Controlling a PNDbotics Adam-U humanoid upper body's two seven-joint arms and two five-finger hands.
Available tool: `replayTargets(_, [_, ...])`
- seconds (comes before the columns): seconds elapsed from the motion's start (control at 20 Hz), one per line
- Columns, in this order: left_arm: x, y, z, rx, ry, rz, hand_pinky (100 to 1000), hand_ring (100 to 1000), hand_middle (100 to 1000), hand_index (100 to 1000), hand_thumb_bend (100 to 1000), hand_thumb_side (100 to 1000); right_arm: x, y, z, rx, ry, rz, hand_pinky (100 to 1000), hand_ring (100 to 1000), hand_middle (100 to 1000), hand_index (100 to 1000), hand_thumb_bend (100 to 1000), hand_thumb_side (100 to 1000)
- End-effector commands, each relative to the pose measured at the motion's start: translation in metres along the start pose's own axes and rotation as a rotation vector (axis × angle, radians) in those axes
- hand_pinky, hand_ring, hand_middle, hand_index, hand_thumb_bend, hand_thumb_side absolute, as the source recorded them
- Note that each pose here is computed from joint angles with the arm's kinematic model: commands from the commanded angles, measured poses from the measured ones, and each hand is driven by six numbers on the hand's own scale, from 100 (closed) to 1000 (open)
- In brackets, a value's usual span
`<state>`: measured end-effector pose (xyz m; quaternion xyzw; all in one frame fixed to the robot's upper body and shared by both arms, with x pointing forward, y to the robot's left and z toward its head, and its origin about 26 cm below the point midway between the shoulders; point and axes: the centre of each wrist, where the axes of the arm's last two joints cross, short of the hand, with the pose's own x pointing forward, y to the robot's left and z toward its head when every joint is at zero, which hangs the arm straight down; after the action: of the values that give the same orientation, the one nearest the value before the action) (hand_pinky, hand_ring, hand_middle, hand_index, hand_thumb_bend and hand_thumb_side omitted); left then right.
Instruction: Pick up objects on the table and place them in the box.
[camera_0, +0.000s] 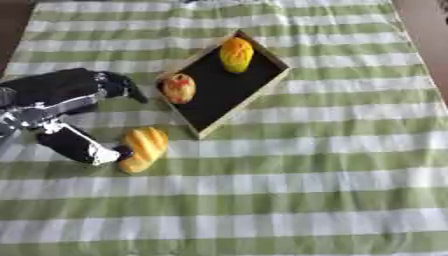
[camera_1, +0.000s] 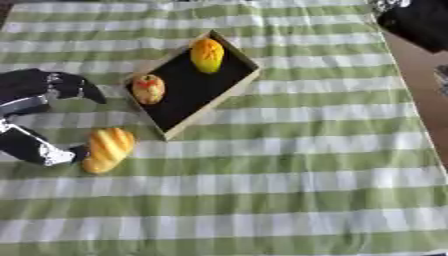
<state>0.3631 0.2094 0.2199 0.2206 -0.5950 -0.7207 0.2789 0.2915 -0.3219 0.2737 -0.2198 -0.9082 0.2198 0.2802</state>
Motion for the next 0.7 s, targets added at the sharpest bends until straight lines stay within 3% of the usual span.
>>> replayTargets(0.05, [-0.007,-0.004,-0.002,0.001,0.029,-0.025,777,860,816,860,398,352,0.006,-0.005,-0.004,0.003,-0.025,0.017,879,843,622,791,100,470])
replayTargets(0.25, [-0.014,-0.016,-0.008,-0.034,0.047,-0.028,780,859,819,862,402,336,0.006,-0.005,-0.004,0.002,-0.025,0.013,879,844,622,791,100,470])
replayTargets(0.7, [-0.019,-0.031,-0.018,-0.129,0.043,-0.018,770,845,799,843,413,406,0.006,-0.005,-0.004,0.0,-0.027,0.008,880,845,623,792,100,470])
